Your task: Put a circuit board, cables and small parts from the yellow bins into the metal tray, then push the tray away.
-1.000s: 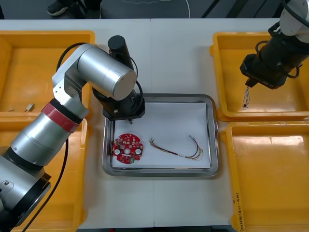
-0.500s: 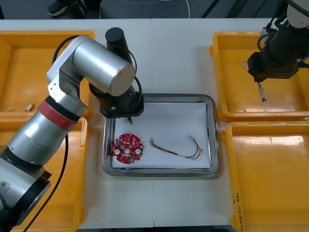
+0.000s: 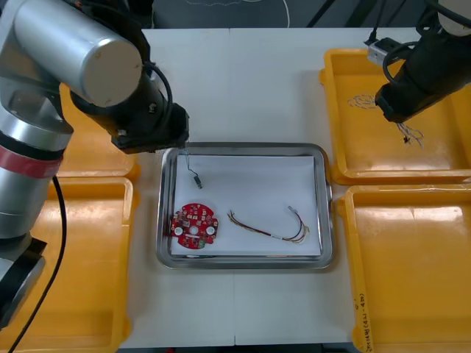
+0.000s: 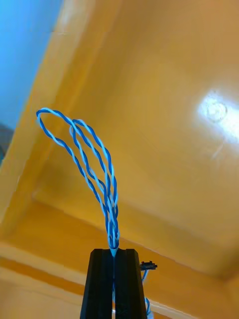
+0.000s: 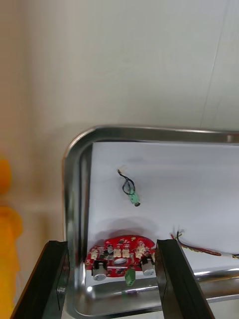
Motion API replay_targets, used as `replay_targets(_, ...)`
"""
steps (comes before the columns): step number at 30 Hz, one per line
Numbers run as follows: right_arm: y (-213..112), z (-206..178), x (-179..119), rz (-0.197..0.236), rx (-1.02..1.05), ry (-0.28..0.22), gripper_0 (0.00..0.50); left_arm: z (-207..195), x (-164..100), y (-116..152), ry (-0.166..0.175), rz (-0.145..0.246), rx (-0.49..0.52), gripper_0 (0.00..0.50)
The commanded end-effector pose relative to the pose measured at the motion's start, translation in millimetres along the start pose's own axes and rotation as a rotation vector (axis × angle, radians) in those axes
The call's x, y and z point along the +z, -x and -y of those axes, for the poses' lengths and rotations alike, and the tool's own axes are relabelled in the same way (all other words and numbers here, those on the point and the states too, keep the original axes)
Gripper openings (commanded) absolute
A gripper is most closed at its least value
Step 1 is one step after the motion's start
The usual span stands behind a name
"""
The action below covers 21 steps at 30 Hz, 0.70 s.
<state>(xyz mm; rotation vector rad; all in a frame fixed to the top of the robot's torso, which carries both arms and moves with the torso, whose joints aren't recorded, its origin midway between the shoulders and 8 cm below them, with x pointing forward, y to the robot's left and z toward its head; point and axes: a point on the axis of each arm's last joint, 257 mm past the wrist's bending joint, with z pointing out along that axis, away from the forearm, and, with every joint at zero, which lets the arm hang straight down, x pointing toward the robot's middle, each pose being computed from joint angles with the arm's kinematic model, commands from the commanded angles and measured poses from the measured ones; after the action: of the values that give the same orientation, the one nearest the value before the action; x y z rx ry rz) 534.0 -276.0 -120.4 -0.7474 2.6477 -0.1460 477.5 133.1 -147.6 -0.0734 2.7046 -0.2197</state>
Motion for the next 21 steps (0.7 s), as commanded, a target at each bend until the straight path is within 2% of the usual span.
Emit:
replay_targets(1, 7.8, 5.6, -33.9, 0.020, -0.138, -0.060, 0.000, -29.0, -44.4, 36.4, 0.015, 0.112, 0.064, 0.500)
replay_targets(4, 6.8, 2.9, -38.5, 0.024, -0.209, -0.052, 0.000, -46.1, -54.4, 43.2, 0.023, 0.122, 0.052, 0.500)
replay_targets(7, 4.6, 1.4, -40.8, 0.016, -0.299, -0.055, 0.000, -66.4, -63.0, 47.3, 0.047, 0.125, 0.051, 0.500)
replay_targets(12, 7.4, -4.2, -45.8, 0.017, -0.442, -0.080, 0.000, -100.9, -76.1, 51.3, 0.069, 0.125, 0.060, 0.500)
replay_targets(16, 11.1, -17.3, -47.2, 0.024, -0.507, -0.085, 0.000, -126.4, -80.3, 51.4, 0.071, 0.132, 0.069, 0.500)
replay_targets(21, 26.5, -54.5, -45.2, 0.088, -0.592, -0.032, 0.000, -161.4, -85.9, 50.3, 0.086, 0.147, 0.098, 0.500)
